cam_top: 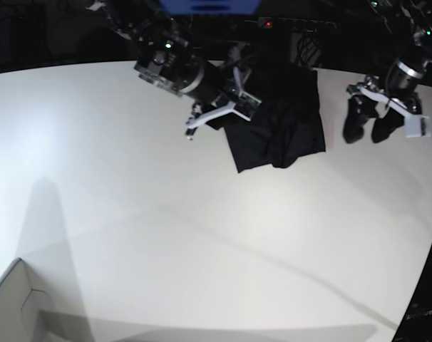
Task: Layout the t-shirt on the table in an organized manner, then fold the t-shirt properly
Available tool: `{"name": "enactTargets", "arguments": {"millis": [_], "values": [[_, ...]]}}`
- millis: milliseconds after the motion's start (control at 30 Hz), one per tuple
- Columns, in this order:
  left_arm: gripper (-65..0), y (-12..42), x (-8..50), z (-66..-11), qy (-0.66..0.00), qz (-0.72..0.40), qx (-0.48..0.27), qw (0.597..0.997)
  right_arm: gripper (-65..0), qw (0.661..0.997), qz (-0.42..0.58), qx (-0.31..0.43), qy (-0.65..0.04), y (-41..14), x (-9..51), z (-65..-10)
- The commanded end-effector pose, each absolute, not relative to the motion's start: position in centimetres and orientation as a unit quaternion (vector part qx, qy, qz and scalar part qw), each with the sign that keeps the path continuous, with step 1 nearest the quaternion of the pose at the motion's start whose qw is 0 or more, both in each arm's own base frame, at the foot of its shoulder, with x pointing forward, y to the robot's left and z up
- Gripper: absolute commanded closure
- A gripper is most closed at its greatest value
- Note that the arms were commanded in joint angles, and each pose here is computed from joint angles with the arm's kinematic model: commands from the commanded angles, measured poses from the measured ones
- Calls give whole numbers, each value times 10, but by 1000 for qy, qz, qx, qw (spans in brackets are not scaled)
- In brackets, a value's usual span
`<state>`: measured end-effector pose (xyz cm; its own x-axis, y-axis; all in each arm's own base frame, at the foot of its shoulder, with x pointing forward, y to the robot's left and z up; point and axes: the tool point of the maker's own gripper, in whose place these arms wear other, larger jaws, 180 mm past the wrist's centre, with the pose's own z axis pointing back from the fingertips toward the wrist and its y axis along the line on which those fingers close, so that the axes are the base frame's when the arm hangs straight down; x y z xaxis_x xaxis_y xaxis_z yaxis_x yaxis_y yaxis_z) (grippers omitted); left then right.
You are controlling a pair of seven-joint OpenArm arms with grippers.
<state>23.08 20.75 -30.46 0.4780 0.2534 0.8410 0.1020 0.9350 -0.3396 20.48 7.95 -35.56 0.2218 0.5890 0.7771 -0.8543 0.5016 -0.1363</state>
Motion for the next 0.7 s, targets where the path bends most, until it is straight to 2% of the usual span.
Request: {"name": "enactTargets", "arguments": {"millis": [0,100,167,267,467,667], "values": [[-437,194,237,-295,-521,29,-190,832,-287,757,457,172,-434,80,211,-340],[-470,148,253,-292,-516,2,-243,822,-288,777,427,145,-439,51,224,-341],[-481,135,262,-296,-502,43,-259,824,-288,793,406,127,-436,32,230,-346],[-483,115,272,-305,-480,59,-255,837,-288,811,382,107,-431,9,235,-352],[-476,75,280,-330,-435,50,-254,863,-287,824,362,89,-427,-11,239,-356],[-475,77,273,-351,-409,54,-219,884,-287,828,356,84,-424,-17,239,-358]]}}
